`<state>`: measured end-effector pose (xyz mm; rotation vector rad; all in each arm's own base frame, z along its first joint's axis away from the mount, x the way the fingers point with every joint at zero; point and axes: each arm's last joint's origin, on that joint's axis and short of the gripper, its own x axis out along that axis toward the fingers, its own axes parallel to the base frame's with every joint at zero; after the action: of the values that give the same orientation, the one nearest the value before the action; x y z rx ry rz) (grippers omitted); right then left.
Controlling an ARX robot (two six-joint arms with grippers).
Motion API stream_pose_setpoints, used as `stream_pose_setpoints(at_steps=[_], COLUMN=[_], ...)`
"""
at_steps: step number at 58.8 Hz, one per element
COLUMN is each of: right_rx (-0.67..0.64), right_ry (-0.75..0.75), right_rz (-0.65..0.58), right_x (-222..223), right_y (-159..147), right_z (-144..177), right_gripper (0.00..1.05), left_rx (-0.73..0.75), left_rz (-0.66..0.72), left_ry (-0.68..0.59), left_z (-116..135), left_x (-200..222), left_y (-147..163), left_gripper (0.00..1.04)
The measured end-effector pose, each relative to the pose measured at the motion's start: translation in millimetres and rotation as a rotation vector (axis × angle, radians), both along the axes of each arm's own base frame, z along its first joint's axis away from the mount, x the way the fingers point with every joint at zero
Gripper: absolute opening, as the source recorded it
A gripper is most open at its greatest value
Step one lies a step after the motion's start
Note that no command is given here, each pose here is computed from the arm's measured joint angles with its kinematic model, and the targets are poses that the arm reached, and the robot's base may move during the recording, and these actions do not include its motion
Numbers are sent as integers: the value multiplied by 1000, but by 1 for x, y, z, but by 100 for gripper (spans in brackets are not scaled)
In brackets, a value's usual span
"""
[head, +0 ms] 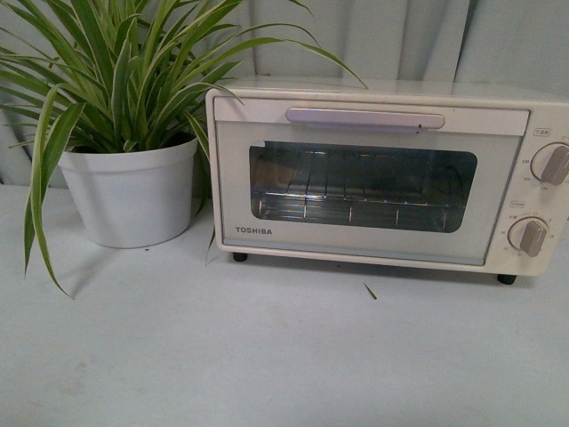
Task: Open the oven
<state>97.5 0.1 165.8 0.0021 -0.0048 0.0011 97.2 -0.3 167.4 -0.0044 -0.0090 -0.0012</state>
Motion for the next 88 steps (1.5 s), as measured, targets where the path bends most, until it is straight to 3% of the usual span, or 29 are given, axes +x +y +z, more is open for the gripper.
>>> stream_pose_setpoints(at_steps=[40, 47, 59, 63, 77, 88], right_rx=[0, 0, 0, 0, 0, 0], right_ry=[0, 0, 0, 0, 0, 0], right_rz=[0, -2, 0, 0, 0, 0], right_x=[0, 0, 0, 0, 0, 0], right_y=[0, 0, 0, 0, 0, 0], right_z=[0, 0, 0, 0, 0, 0], right_gripper=[95, 95, 95, 95, 95, 95], left_rx=[-2, -129, -481, -622, -829, -872], left_rz=[5, 189, 59, -11, -164, -192], left_ry=[2, 170, 256, 347, 461, 556], left_z=[0, -2, 23, 24, 23, 4], left_x=[0, 3, 26, 46, 93, 124], left_y=[0, -2, -25, -45, -98, -127], left_gripper=[98, 98, 98, 98, 98, 98])
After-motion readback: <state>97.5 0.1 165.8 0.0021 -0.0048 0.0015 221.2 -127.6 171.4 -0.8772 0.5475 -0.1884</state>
